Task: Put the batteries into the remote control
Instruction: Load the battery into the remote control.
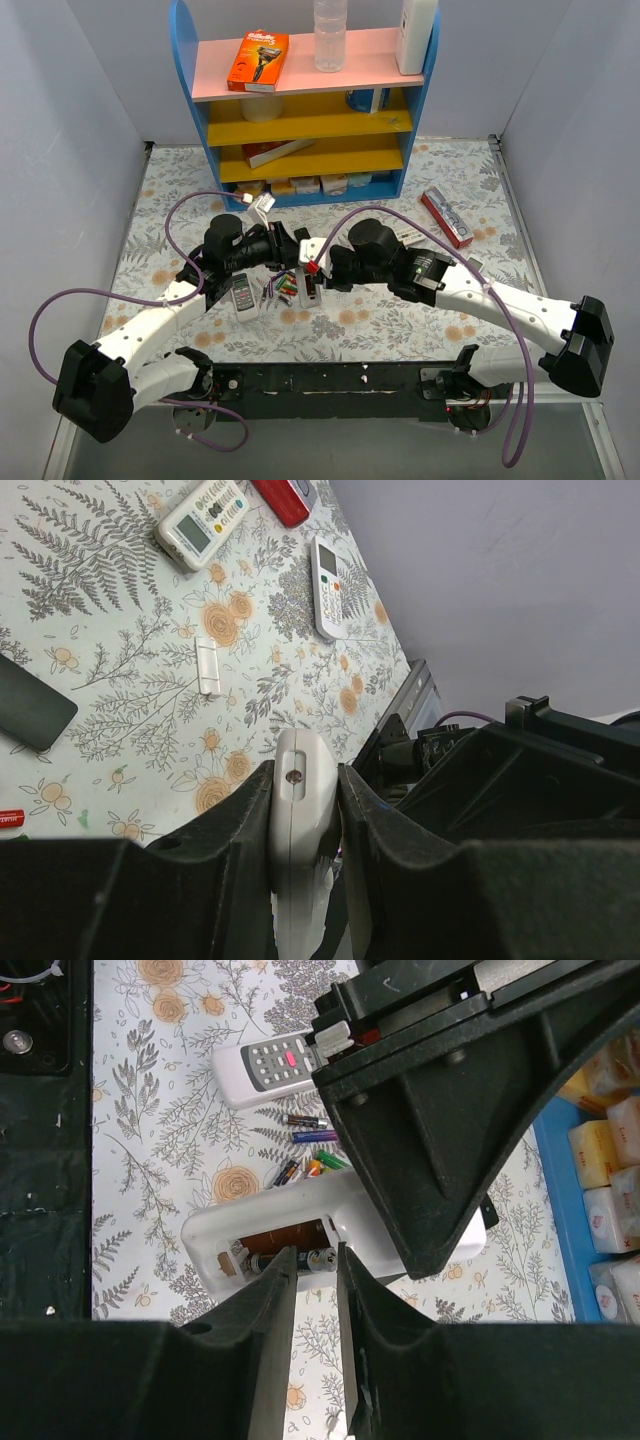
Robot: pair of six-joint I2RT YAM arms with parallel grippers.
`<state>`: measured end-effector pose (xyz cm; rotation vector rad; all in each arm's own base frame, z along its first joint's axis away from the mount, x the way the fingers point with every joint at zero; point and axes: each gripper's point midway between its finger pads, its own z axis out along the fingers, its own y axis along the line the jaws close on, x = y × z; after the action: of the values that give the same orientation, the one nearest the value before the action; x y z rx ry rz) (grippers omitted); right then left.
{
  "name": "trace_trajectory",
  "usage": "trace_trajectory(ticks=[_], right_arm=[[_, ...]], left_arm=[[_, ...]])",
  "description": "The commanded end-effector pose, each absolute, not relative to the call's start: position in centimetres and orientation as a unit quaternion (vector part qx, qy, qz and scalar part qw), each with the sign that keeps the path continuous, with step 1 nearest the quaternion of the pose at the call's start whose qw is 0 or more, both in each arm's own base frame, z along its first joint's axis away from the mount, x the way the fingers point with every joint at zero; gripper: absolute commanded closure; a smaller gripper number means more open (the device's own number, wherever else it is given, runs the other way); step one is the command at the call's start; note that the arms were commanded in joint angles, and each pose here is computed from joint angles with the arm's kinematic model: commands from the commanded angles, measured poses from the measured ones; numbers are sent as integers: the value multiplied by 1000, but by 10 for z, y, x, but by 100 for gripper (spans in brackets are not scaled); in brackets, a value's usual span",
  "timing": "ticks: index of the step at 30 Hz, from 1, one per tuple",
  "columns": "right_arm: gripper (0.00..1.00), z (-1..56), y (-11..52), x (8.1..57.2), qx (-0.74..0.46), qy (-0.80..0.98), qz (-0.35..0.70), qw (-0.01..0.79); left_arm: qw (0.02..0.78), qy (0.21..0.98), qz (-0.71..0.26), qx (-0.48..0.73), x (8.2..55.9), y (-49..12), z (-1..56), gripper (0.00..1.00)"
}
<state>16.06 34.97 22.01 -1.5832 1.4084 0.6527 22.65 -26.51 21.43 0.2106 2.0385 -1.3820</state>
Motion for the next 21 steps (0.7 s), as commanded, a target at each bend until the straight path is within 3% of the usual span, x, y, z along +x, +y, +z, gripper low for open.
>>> trace_trajectory(ticks=[1, 21], right_arm=[[71, 243, 359, 162, -638, 547, 277, 465], [91, 196, 353, 146, -654, 575, 298, 392]], left_arm=[[345, 762, -539, 101, 228, -269, 235, 100], [367, 731, -569, 89, 227, -271, 258, 100]])
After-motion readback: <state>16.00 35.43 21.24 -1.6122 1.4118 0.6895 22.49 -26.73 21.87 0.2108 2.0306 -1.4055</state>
